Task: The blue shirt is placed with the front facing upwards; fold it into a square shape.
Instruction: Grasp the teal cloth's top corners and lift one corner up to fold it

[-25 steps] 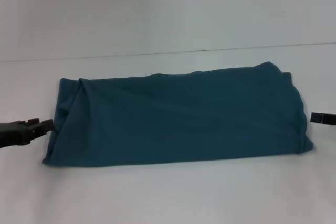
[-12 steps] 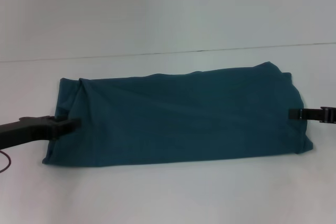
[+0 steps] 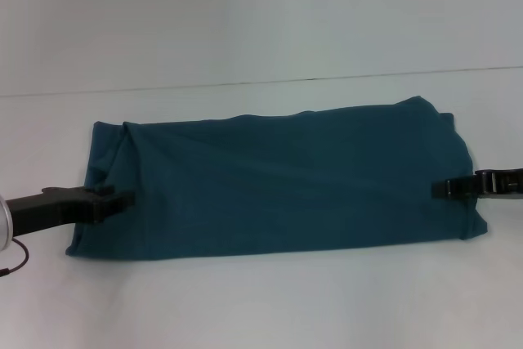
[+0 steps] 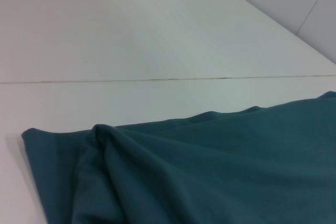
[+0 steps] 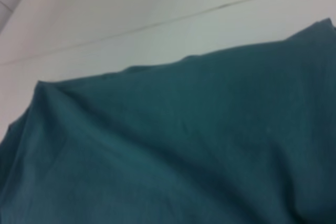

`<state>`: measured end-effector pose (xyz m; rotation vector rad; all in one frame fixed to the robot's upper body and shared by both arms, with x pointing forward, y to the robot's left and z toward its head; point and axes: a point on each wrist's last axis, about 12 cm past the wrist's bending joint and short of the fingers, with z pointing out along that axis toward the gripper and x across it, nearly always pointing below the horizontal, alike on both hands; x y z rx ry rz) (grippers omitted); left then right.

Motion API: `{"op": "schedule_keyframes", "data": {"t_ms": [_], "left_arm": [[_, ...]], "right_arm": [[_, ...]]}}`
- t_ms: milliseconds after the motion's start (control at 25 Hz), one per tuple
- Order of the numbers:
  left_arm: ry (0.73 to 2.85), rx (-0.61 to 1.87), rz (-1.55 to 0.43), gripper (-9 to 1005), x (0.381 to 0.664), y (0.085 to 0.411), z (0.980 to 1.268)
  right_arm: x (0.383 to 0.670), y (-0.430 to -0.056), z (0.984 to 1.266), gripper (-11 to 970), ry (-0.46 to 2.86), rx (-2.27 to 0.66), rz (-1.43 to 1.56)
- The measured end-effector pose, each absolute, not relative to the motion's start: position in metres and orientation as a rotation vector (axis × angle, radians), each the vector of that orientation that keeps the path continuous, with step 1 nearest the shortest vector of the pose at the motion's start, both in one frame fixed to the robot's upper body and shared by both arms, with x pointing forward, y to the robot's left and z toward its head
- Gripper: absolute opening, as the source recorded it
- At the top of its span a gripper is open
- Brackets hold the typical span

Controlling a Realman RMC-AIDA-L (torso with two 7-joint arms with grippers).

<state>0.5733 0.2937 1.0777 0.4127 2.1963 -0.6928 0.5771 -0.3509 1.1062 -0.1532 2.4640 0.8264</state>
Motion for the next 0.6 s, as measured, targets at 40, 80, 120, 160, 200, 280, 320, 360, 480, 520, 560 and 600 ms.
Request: {"op": "schedule_keyframes", "data": {"t_ms": [40,80,120,160,200,280,320,360,480,520,560,600], "left_arm": [[2.196,0.413,-0.693,402,0.573,0.294,1.078],[2.196,0.413,-0.694,402,0.573,0.294,1.078],[2.196,0.413,-0.694,402,0.573,0.294,1.078],[2.196,0.413,-0.694,402,0.573,0.293,1.078],[2.196,0.412,-0.694,402,0.573,0.293,1.078],[2.195,0.411,-0.688,402,0.574,0.294,1.078],[2.194,0.409,-0.685,402,0.575,0.294,1.078],[2.194,0.409,-0.684,402,0.575,0.294,1.078],[2.193,0.409,-0.683,402,0.575,0.294,1.078],[2.193,0.409,-0.683,402,0.575,0.294,1.078],[2.193,0.409,-0.682,402,0.575,0.294,1.078],[2.193,0.408,-0.682,401,0.575,0.294,1.078]], "right_arm": [[0.578,-0.350,1.107,496,2.476,-0.157,0.821],[0.579,-0.349,1.107,496,2.488,-0.160,0.816],[0.580,-0.348,1.107,496,2.500,-0.162,0.813],[0.581,-0.347,1.107,496,2.510,-0.162,0.810],[0.581,-0.346,1.108,496,2.521,-0.162,0.805],[0.582,-0.344,1.108,496,2.543,-0.167,0.799],[0.583,-0.344,1.109,496,2.551,-0.168,0.798],[0.583,-0.343,1.109,496,2.558,-0.170,0.796],[0.585,-0.340,1.110,496,2.581,-0.172,0.778],[0.585,-0.339,1.111,496,2.589,-0.174,0.769],[0.586,-0.338,1.112,495,2.597,-0.178,0.759],[0.586,-0.338,1.112,495,2.606,-0.177,0.748]]}}
